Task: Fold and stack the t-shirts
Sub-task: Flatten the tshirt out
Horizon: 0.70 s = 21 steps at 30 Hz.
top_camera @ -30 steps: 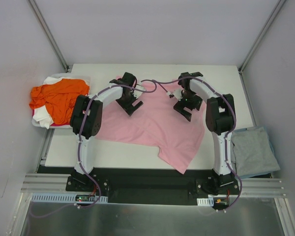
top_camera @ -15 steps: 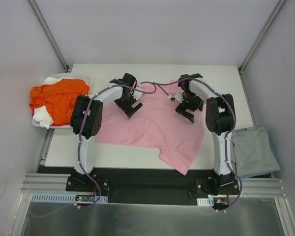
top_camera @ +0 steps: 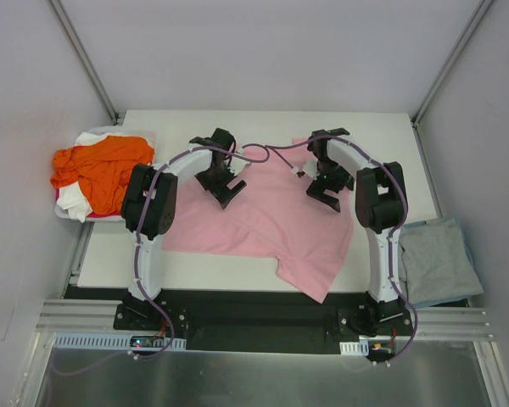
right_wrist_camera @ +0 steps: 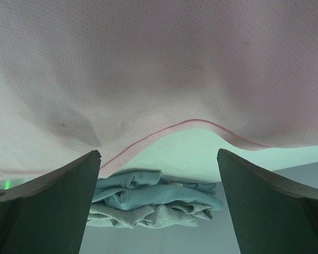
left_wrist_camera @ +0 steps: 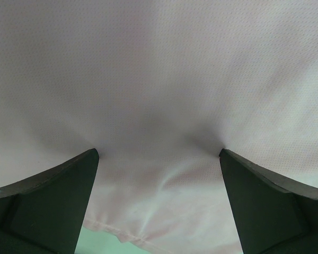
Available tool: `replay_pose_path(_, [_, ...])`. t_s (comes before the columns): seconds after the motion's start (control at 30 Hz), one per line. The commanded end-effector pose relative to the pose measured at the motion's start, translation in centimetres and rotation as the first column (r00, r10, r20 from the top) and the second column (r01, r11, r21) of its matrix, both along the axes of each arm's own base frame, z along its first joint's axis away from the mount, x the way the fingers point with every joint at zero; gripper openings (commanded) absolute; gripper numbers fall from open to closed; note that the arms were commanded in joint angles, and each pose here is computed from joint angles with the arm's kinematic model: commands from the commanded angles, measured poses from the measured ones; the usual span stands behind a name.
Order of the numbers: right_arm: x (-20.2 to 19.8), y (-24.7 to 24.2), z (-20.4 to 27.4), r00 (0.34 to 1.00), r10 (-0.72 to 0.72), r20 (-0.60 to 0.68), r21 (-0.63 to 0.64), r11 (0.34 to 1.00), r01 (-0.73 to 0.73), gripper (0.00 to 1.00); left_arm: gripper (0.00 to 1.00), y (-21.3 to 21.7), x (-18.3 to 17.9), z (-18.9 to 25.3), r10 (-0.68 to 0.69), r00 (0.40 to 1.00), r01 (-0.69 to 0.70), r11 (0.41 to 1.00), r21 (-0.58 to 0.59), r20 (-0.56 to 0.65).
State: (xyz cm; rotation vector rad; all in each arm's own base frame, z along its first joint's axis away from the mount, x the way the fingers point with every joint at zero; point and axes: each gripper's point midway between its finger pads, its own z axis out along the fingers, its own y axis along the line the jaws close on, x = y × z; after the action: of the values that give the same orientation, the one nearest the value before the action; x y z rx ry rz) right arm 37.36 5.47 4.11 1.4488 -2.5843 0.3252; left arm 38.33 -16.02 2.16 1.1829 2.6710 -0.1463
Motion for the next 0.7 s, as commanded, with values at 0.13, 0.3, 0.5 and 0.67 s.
replay_pose_path(0.13, [1.0,-1.0,3.1,0.998,0.026,0.064,-0.043,0.999,-0.023,0.97,0.99,-1.0,-0.9,1.6,0.010,1.000,-0.011,0.999,-0.034,-0.016])
replay_pose_path(0.3, [1.5,0.5,3.6,0.994,-0.013,0.105,0.041,0.999,0.009,0.97,0.99,-1.3,0.1,2.0,0.022,1.000,-0.021,0.999,-0.034,0.008])
replay_pose_path(0.5, [1.6,3.3,4.6,0.986,-0.058,0.156,0.206,0.978,0.025,0.96,0.99,-2.0,1.3,2.9,0.022,0.999,-0.020,0.998,-0.056,0.040])
replay_pose_path(0.67, [1.6,6.7,4.9,0.975,-0.119,0.186,0.392,0.919,0.037,0.96,0.99,-2.2,1.7,2.9,0.033,0.999,-0.030,0.997,-0.066,0.042])
